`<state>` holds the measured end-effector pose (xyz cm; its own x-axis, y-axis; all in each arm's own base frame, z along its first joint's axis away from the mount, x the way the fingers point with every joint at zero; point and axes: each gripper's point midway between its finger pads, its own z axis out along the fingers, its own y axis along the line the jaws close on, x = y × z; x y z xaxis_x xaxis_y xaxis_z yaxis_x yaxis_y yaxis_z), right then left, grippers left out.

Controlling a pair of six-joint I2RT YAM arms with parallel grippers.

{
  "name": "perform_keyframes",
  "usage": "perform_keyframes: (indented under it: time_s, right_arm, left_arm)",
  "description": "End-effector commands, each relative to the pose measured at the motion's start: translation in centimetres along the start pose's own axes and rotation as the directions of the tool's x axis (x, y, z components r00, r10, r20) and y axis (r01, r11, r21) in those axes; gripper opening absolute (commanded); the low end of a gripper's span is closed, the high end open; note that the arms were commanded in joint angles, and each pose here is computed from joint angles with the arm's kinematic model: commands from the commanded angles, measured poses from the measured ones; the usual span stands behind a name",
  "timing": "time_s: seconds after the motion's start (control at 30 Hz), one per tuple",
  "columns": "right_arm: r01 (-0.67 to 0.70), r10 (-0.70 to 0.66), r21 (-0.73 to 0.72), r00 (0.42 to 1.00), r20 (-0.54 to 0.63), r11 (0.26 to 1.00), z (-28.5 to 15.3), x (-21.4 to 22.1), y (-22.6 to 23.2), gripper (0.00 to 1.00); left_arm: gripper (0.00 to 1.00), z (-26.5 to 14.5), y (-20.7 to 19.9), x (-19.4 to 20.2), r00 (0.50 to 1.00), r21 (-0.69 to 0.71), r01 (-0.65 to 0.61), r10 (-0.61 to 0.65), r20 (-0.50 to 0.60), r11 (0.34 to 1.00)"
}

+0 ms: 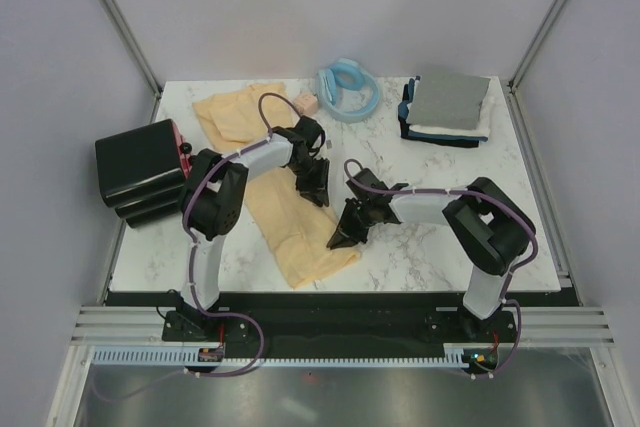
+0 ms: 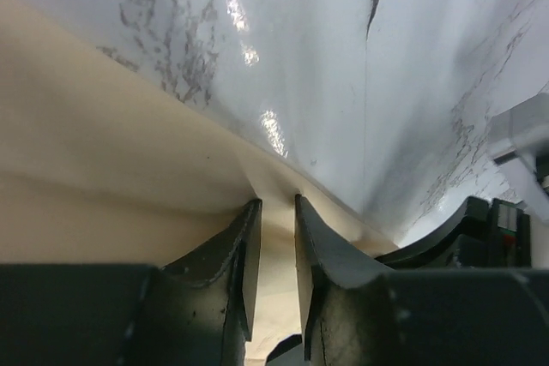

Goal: Fold and stack the t-shirts

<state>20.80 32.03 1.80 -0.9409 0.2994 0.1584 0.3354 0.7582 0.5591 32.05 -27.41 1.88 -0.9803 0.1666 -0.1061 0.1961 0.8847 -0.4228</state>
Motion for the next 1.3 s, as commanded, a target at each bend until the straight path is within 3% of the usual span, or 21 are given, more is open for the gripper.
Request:
perform_keyframes:
  time_s: [0.0, 0.1, 0.23, 0.57, 0.8, 1.03, 1.27]
  right_arm:
    - [0.017, -0.015, 0.049, 0.999, -0.04, 0.999, 1.2, 0.9, -1.0, 0.14]
    - [0.017, -0.013, 0.071, 0.998, -0.058, 0.997, 1.7, 1.4, -1.4, 0.06]
    - [0.012, -0.003, 0.096, 0.996, -0.089, 0.995, 2.3, 2.6, -2.1, 0.06]
    - [0.043, -0.023, 0.137, 0.989, -0.144, 0.99, 1.2, 3.8, -3.0, 0.15]
    - [0.08, -0.056, 0.192, 0.99, -0.126, 0.978, -1.2, 3.2, -3.9, 0.17]
    - [0.167, -0.152, 0.142, 0.982, -0.113, 0.976, -4.4, 2.3, -1.8, 0.21]
    - [0.255, -0.254, -0.008, 0.958, -0.134, 0.967, -6.9, 2.3, 2.2, 0.29]
  left_arm:
    - [0.28, 2.7, 1.4, -0.8, 0.999, -0.079, -0.049, 0.049, -0.006, 0.996]
    - [0.05, 3.9, 1.4, -0.9, 0.999, -0.1, -0.036, 0.032, -0.036, 0.994]
    - [0.02, 4.9, 1.3, -0.7, 0.998, -0.134, -0.017, 0.01, -0.057, 0.991]
    - [0.02, 3.6, 3.0, 0.0, 0.996, -0.194, -0.065, 0.053, -0.069, 0.979]
    - [0.12, 2.1, 4.6, 3.0, 0.994, -0.213, -0.056, 0.034, -0.105, 0.975]
    - [0.19, -0.2, 3.1, 2.9, 0.997, -0.163, -0.071, 0.067, -0.029, 0.984]
    - [0.25, -3.3, 0.3, -0.8, 0.991, -0.124, -0.057, 0.071, 0.114, 0.991]
